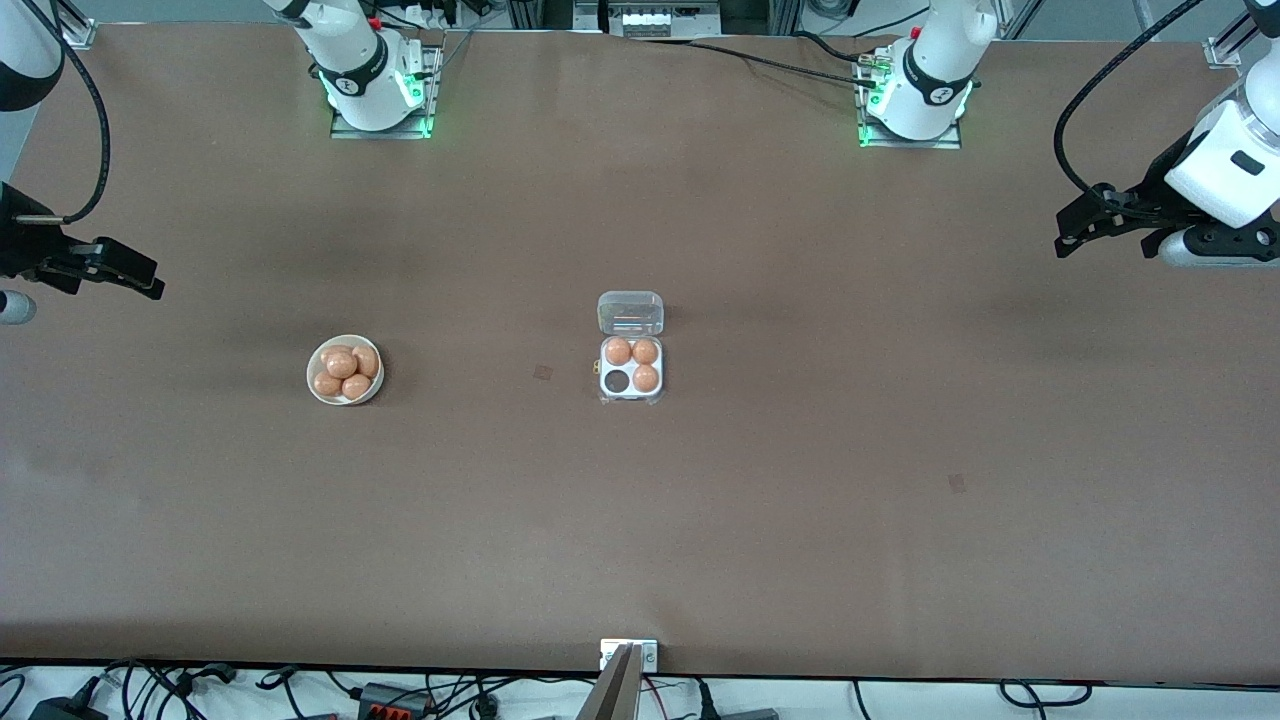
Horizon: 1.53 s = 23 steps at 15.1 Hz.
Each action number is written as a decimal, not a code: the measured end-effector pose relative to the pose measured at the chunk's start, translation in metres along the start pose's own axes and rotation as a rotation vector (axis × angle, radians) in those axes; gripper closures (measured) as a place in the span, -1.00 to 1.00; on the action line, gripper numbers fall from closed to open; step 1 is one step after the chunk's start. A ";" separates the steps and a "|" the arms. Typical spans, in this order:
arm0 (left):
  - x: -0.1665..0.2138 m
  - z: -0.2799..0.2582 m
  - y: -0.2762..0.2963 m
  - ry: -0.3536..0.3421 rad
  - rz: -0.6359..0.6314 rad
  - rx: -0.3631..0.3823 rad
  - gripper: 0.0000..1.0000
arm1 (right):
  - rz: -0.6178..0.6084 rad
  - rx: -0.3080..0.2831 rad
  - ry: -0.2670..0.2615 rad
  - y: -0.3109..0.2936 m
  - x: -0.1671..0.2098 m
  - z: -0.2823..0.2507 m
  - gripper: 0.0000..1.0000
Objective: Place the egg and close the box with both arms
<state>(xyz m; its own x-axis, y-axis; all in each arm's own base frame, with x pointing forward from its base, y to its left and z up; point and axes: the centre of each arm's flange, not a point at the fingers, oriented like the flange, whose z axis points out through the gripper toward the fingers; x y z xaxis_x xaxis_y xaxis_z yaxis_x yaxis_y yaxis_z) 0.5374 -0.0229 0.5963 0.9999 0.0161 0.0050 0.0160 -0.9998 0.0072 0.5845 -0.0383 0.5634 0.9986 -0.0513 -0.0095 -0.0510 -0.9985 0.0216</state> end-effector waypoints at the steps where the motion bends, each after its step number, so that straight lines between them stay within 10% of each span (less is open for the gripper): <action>1: 0.000 0.000 0.000 0.000 0.000 0.000 -1.00 | 0.000 0.000 0.000 0.000 0.000 0.000 -1.00; 12: 0.000 0.001 -0.009 -0.010 -0.018 0.000 -1.00 | -0.012 0.001 -0.047 -0.007 0.013 0.038 -1.00; 23: -0.001 0.003 -0.012 -0.020 -0.023 0.001 -1.00 | -0.100 -0.022 -0.235 -0.110 0.053 0.236 -1.00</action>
<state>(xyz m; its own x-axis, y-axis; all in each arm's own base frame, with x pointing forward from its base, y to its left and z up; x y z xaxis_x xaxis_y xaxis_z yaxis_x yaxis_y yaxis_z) 0.5364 -0.0105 0.5937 0.9991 0.0387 -0.0149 0.0388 -0.9992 0.0064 0.6404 0.0639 0.3243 0.9687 0.0416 -0.2447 0.0506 -0.9983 0.0306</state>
